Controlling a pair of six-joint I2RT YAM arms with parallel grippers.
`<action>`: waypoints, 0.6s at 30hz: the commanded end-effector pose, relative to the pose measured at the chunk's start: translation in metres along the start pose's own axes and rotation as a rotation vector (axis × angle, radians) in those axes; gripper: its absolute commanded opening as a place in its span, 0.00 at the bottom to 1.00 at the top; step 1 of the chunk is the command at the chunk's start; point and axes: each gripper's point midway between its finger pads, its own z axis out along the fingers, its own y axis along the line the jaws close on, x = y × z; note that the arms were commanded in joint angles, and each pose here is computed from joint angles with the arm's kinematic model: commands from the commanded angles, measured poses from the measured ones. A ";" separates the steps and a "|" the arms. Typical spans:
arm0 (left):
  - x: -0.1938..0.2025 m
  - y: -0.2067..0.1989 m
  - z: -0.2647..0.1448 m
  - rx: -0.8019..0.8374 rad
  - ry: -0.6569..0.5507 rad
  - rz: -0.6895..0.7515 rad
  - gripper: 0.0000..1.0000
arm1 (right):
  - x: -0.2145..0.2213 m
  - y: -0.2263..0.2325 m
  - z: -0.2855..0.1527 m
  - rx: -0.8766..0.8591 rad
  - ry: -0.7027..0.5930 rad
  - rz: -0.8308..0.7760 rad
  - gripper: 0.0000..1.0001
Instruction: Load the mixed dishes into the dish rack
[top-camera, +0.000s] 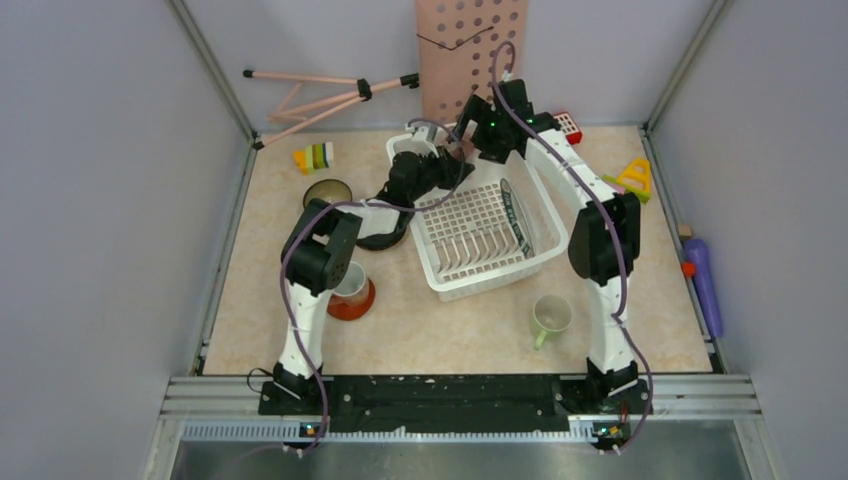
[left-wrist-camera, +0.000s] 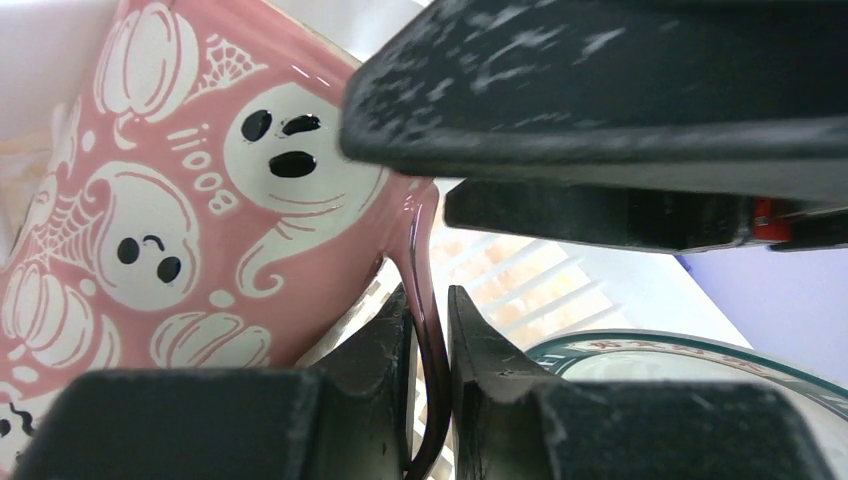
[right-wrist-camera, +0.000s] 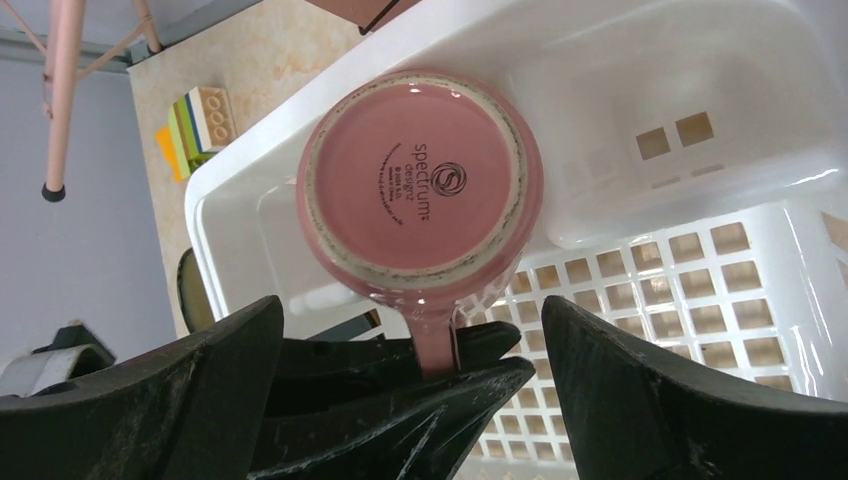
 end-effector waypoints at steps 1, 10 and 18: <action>-0.057 -0.031 -0.007 0.050 -0.141 0.092 0.15 | -0.006 0.006 0.010 -0.035 -0.013 -0.011 0.99; -0.050 -0.011 -0.017 -0.092 -0.052 0.147 0.31 | 0.007 -0.002 0.019 0.012 0.015 -0.047 0.97; -0.048 0.001 -0.029 -0.197 0.017 0.201 0.39 | 0.014 0.007 0.021 -0.001 0.019 -0.086 0.93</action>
